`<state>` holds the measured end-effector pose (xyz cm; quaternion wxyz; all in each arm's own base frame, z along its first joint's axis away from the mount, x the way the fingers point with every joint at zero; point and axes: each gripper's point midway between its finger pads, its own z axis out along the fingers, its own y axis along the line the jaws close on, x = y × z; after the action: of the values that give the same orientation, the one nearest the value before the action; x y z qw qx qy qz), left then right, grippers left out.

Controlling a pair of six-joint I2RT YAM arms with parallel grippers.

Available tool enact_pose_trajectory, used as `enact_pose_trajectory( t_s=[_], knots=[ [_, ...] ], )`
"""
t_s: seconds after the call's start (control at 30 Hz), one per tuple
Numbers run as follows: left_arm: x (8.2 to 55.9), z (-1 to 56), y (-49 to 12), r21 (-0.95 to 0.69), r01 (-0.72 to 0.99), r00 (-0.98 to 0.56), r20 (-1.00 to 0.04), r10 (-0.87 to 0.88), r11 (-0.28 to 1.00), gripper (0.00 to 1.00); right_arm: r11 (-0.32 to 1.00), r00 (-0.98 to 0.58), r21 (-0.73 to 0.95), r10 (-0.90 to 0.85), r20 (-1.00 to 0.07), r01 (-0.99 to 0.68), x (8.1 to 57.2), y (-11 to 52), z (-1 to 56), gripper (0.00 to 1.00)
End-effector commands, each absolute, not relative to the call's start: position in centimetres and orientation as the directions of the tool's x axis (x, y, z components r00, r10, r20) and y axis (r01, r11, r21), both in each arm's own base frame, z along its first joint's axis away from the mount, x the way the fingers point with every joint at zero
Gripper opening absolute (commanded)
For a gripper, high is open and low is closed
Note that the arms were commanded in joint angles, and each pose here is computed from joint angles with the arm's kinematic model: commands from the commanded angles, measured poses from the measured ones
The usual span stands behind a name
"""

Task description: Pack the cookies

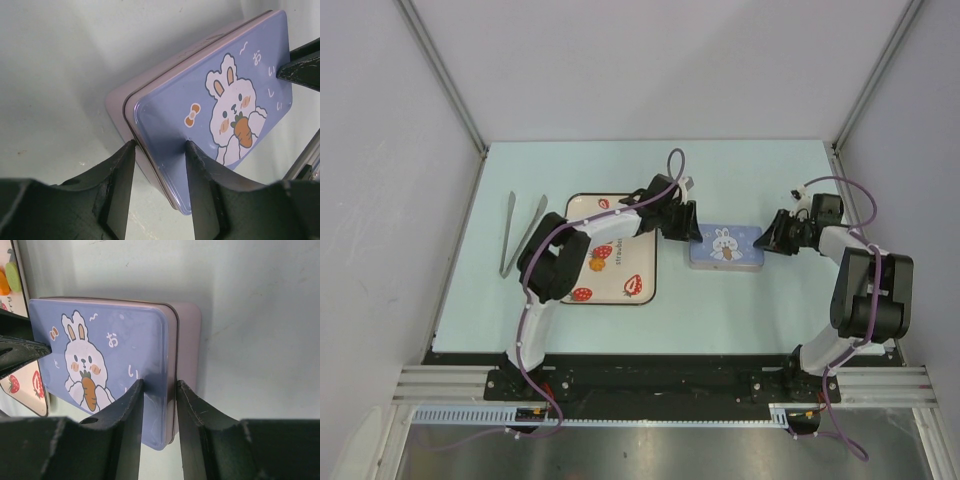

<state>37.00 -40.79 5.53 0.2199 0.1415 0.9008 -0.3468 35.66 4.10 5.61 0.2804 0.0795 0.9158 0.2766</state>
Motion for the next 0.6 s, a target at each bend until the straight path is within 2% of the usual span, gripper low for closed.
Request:
enact_pose_trajectory(
  t_s=[0.0,0.43,0.57],
  knots=[
    [36.9,4.2,-38.4,-0.511,0.383,-0.867,-0.486,0.109,0.770,0.48,0.828,-0.883,0.560,0.254,-0.394,-0.011,34.3,6.1,3.3,0.32],
    [37.0,4.0,-36.3,-0.483,0.371,-0.865,-0.492,0.105,0.793,0.48,0.806,-0.893,0.587,0.214,-0.397,-0.068,34.9,8.4,3.6,0.33],
    [37.0,3.9,-35.9,-0.470,0.374,-0.861,-0.497,0.111,0.799,0.52,0.793,-0.899,0.605,0.206,-0.387,-0.079,34.9,9.2,3.4,0.34]
  ],
)
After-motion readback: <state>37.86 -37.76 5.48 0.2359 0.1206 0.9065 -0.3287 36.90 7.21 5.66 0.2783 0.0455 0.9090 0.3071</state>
